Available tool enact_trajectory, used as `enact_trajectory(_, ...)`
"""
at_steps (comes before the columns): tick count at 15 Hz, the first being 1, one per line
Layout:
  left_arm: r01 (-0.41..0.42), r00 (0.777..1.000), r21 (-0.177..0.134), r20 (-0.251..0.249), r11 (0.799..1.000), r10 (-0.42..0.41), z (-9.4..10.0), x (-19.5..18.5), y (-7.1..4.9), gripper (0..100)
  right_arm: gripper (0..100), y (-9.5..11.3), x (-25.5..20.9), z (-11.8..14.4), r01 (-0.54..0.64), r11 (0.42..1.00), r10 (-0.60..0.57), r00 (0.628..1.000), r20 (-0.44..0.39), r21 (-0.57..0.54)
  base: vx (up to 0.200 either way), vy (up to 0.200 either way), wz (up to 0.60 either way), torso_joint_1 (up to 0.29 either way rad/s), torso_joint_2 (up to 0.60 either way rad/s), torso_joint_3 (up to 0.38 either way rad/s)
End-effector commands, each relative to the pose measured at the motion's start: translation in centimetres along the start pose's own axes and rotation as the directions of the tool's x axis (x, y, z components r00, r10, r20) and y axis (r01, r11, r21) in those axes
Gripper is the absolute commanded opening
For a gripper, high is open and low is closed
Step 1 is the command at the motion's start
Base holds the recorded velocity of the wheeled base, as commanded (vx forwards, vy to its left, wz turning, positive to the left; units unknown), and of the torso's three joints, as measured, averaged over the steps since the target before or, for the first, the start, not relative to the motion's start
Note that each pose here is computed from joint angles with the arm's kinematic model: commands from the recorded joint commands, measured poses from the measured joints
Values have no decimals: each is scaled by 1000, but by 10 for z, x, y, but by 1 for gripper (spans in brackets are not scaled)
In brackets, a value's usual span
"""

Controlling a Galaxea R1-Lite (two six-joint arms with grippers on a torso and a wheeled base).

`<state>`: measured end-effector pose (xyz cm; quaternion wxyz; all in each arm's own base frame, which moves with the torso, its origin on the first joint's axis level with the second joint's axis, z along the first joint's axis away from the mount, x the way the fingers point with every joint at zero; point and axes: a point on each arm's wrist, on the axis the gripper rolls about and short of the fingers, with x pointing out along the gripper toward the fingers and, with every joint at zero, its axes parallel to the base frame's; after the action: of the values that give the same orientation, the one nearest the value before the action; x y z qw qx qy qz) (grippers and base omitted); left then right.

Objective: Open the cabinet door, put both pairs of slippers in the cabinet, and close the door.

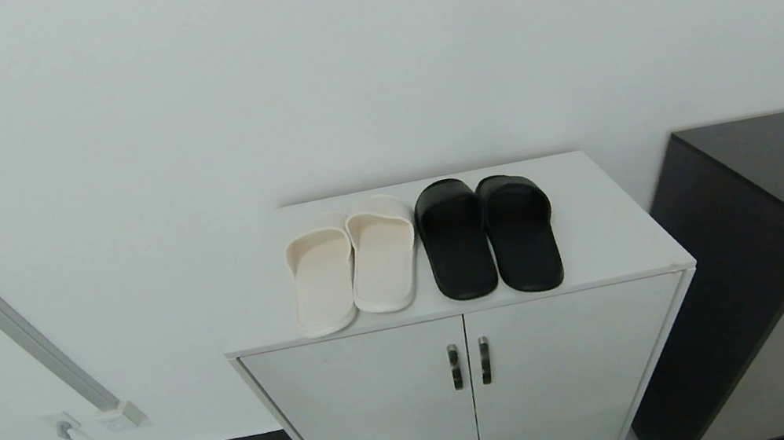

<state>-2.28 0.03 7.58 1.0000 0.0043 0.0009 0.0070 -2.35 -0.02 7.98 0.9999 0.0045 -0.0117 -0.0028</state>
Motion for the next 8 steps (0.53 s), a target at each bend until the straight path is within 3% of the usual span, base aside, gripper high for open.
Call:
enact_trajectory(1, 0, 1000, 1, 0, 1000, 0, 0, 0, 0, 0, 100, 0, -18, 80, -10, 998, -1, 987, 161, 63, 0, 0, 0, 0, 0, 0)
enact_trajectory(3, -1, 1000, 2, -1, 1000, 1, 0, 0, 0, 0, 100, 3, 5, 82, -128, 992, 127, 989, -78, -9, 0, 0, 0, 0, 0, 0)
enact_trajectory(5, -1, 1000, 2, -1, 1000, 1, 0, 0, 0, 0, 100, 5, 46, 88, -191, 981, 192, 954, -230, 26, 0, 0, 0, 0, 0, 0)
enact_trajectory(8, -1, 1000, 2, -1, 1000, 1, 0, 0, 0, 0, 100, 18, 109, 99, -316, 943, 332, 903, -273, 102, 0, 0, 0, 0, 0, 0)
